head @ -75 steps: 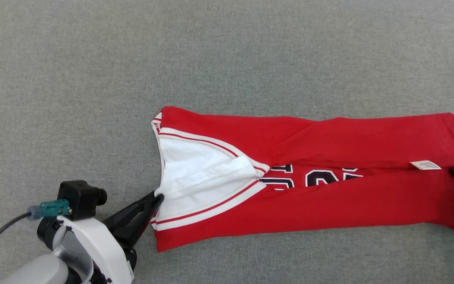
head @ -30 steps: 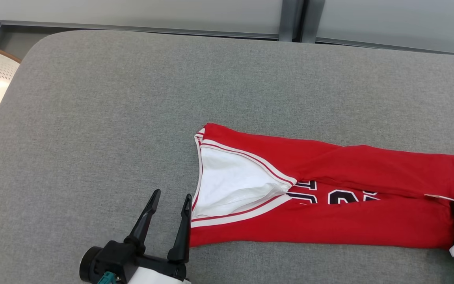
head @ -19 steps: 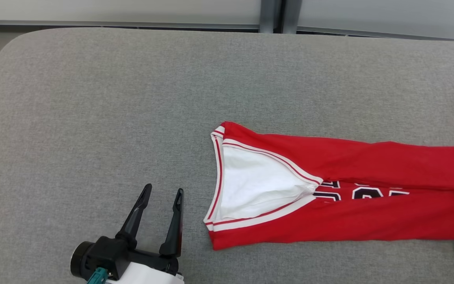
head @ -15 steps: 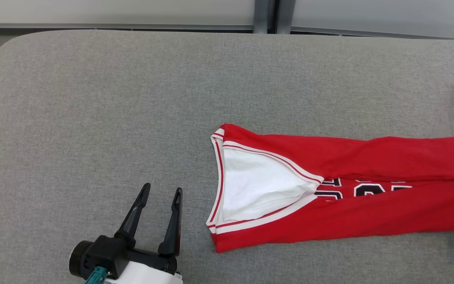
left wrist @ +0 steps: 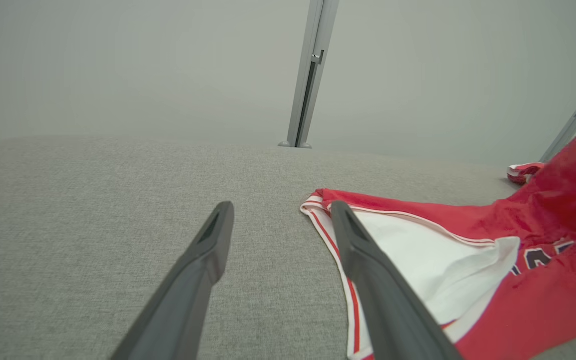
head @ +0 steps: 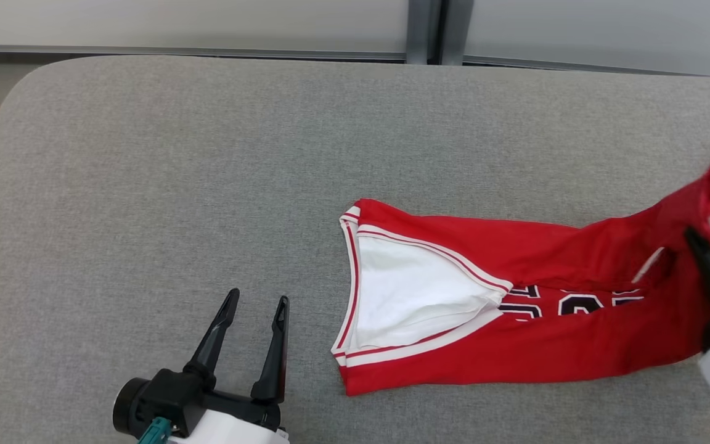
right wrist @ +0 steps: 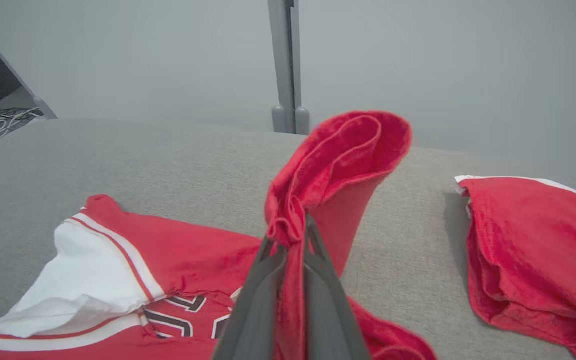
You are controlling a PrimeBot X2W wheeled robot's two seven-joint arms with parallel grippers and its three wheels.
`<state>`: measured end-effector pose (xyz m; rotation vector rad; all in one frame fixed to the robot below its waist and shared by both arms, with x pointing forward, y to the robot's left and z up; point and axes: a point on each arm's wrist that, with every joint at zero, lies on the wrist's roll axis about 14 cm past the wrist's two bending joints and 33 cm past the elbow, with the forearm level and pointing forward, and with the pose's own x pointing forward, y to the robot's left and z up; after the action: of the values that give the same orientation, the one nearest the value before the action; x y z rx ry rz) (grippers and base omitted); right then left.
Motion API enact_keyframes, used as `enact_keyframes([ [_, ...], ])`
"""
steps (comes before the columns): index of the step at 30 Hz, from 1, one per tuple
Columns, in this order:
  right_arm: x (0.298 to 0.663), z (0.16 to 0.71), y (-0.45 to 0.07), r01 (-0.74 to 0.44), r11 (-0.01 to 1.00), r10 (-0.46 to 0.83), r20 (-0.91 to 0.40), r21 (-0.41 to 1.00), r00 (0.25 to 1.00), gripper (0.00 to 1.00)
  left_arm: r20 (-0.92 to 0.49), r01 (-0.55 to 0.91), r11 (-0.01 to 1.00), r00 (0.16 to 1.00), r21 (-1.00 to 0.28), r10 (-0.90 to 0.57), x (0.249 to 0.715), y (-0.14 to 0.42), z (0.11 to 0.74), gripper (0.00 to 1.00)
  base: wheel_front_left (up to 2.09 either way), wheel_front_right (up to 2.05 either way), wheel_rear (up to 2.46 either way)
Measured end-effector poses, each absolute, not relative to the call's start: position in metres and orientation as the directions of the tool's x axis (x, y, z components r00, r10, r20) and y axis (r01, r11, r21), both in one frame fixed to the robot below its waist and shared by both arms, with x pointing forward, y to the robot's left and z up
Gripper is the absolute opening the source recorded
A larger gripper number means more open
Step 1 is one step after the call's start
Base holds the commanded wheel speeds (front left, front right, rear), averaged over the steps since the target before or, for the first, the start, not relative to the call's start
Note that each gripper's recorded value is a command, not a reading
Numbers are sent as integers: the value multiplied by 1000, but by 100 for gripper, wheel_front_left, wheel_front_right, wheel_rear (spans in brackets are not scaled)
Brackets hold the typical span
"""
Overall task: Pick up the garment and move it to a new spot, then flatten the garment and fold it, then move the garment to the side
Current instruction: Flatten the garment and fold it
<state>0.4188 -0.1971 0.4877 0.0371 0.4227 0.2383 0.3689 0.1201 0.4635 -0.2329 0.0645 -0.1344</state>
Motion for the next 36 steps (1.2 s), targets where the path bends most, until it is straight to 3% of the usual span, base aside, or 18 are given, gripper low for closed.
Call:
enact_keyframes([
  [7, 423, 500, -117, -398, 904, 427, -345, 155, 836, 0, -48, 93, 969, 993, -230, -107, 363, 129, 465, 100, 0, 0, 0],
  [16, 412, 484, -26, -573, 770, 638, -352, 281, 685, 0, -52, 24, 972, 998, -233, -37, 350, 148, 467, 100, 0, 0, 0],
  [25, 397, 464, 24, -661, 672, 737, -387, 333, 555, 0, -58, -47, 969, 998, -242, 34, 335, 165, 469, 100, 0, 0, 0],
  [31, 394, 455, 42, -690, 639, 762, -404, 340, 507, 2, -65, -72, 966, 996, -248, 57, 331, 169, 468, 100, 0, 0, 0],
  [32, 394, 454, 46, -694, 633, 767, -404, 344, 499, 23, -67, -74, 965, 996, -253, 59, 331, 169, 468, 100, 0, 0, 0],
  [33, 394, 453, 48, -694, 631, 768, -406, 348, 495, 52, -70, -75, 965, 996, -253, 59, 331, 169, 467, 100, 0, 0, 0],
  [34, 394, 452, 52, -696, 624, 774, -403, 355, 488, 100, -74, -79, 964, 995, -253, 62, 331, 169, 466, 100, 0, 0, 0],
  [36, 397, 456, 54, -695, 622, 778, -387, 362, 494, 100, -78, -81, 963, 995, -257, 63, 331, 169, 465, 100, 0, 0, 0],
])
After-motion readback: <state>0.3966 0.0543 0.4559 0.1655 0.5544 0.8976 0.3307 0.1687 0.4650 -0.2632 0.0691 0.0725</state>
